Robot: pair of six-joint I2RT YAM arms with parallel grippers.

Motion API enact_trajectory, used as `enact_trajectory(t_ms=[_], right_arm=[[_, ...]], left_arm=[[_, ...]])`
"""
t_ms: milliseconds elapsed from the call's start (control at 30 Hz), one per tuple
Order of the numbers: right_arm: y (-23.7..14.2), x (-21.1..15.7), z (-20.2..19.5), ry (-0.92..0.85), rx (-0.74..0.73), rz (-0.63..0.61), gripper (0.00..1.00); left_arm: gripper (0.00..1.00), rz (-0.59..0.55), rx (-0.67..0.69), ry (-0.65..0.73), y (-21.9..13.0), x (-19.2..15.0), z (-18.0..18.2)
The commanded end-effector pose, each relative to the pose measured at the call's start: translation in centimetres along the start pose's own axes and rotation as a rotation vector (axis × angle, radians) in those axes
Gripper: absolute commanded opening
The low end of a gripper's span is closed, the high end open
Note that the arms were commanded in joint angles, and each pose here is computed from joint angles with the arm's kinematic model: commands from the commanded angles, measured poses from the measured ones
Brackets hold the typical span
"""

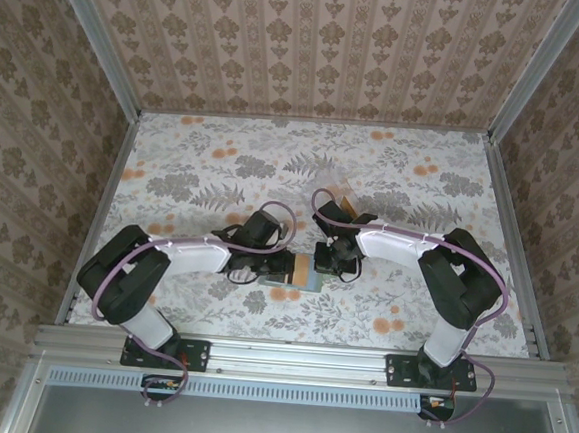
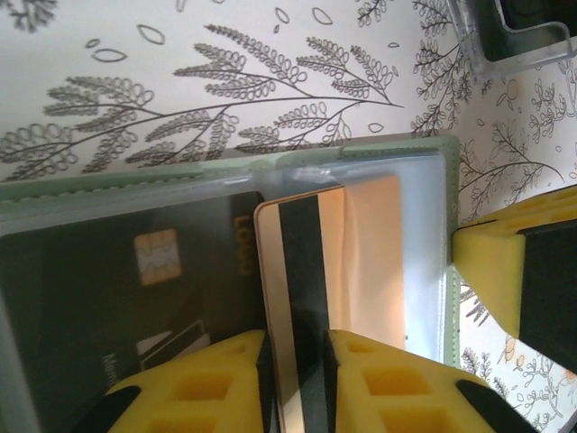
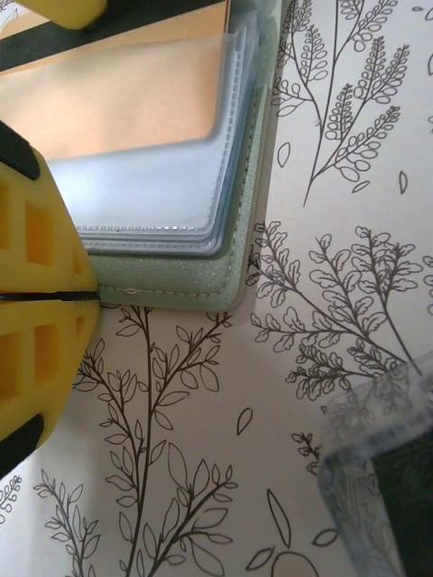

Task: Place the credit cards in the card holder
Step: Insert the credit card into the card slot.

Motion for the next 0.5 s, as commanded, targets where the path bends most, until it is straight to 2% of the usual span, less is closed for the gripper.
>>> enact_trajectory(t_ms=[0, 267, 467], right_arm=[[0.8, -0.5, 0.4, -0.017, 0.023, 0.030, 0.10], [0.7, -0.5, 0.2, -0.008, 0.019, 0.009, 0.10], [0.7, -0.6, 0.5, 0.032, 0.094, -0.024, 0.09]], left_arm=[[0.27, 0.005, 0.022, 0.043, 0.2, 0.1, -0.9], [0.41, -0.002, 0.028, 0.060, 0.6, 0.2, -1.7], [0.41, 0.006, -0.002, 0.078, 1.0, 0.2, -2.5]])
Point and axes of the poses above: each hand's point on the last joint's axis, 136 mm out from that joint toward the fingers, its own y axis out along the fingers, its own z axis along the line the jaws close on, x = y × z, the point moved 5 cm from there along -y, back along the fingers, and after that the axes turned 11 degrees about -y, right-handed, at the moved point
